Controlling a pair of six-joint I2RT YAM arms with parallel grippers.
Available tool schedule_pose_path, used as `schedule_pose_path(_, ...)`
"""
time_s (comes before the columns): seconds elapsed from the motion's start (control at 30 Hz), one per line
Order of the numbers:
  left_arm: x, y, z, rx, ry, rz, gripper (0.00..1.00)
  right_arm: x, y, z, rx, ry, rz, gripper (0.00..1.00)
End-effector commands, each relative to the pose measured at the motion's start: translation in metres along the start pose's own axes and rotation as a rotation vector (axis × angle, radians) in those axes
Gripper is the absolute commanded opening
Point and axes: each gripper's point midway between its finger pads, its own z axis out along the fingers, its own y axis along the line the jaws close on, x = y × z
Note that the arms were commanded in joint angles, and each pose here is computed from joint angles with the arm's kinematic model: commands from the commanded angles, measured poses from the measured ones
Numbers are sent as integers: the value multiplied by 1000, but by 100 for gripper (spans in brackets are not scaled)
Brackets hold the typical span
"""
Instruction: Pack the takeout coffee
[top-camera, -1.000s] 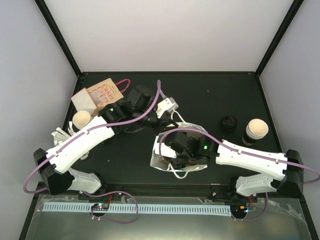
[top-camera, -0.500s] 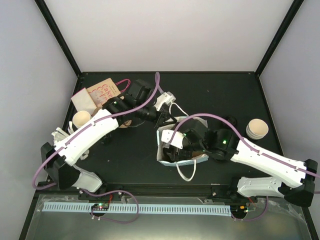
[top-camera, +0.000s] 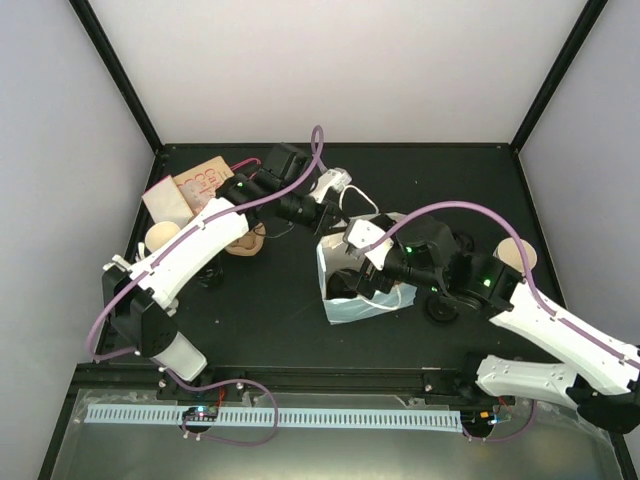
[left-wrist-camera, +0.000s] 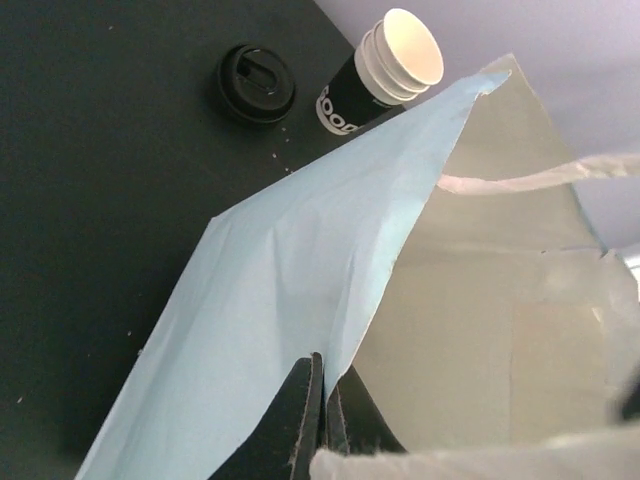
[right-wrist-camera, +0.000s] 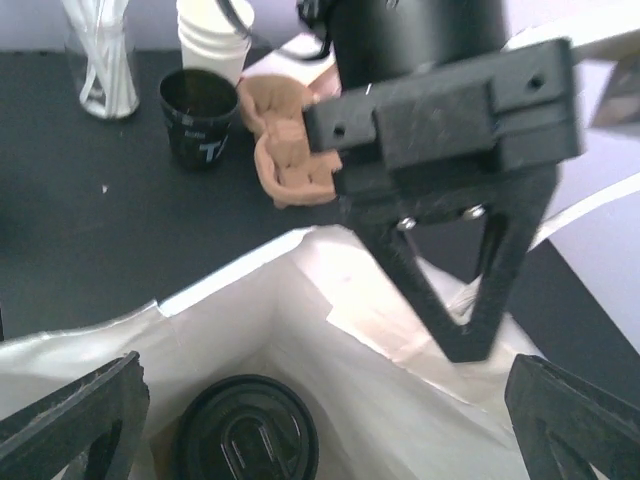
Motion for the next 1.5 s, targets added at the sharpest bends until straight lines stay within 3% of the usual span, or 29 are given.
schedule_pose_path(0.0, -14, 1, -6, 3, -15, -32, 2, -36, -32, -22, 139, -148, 151, 100)
schedule_pose_path(0.27, -25, 29, -12, -59, -41, -80, 1, -32, -109, -67, 581, -214, 486, 100)
schedule_pose_path(0.47, -43, 51, -21, -85, -103, -118, 2, -6, -138, -79, 731, -92, 595, 100)
schedule_pose_path(0.6, -59, 72, -23, -113, -143, -137, 2, 41, -166, -85, 861, 37, 727, 100)
schedule_pose_path(0.8, -84, 103, -33, -160, -204, -178, 1, 99, -181, -92, 886, 106, 906, 100)
schedule_pose_path(1.17, -112, 140, -41, -199, -273, -226, 3, 126, -169, -91, 883, 115, 959, 100)
schedule_pose_path(1.27, -112, 142, -40, -200, -272, -230, 7, 130, -165, -85, 855, 129, 966, 100)
schedule_pose_path(1.47, -109, 136, -47, -205, -271, -213, 36, 133, -162, -80, 842, 144, 960, 100)
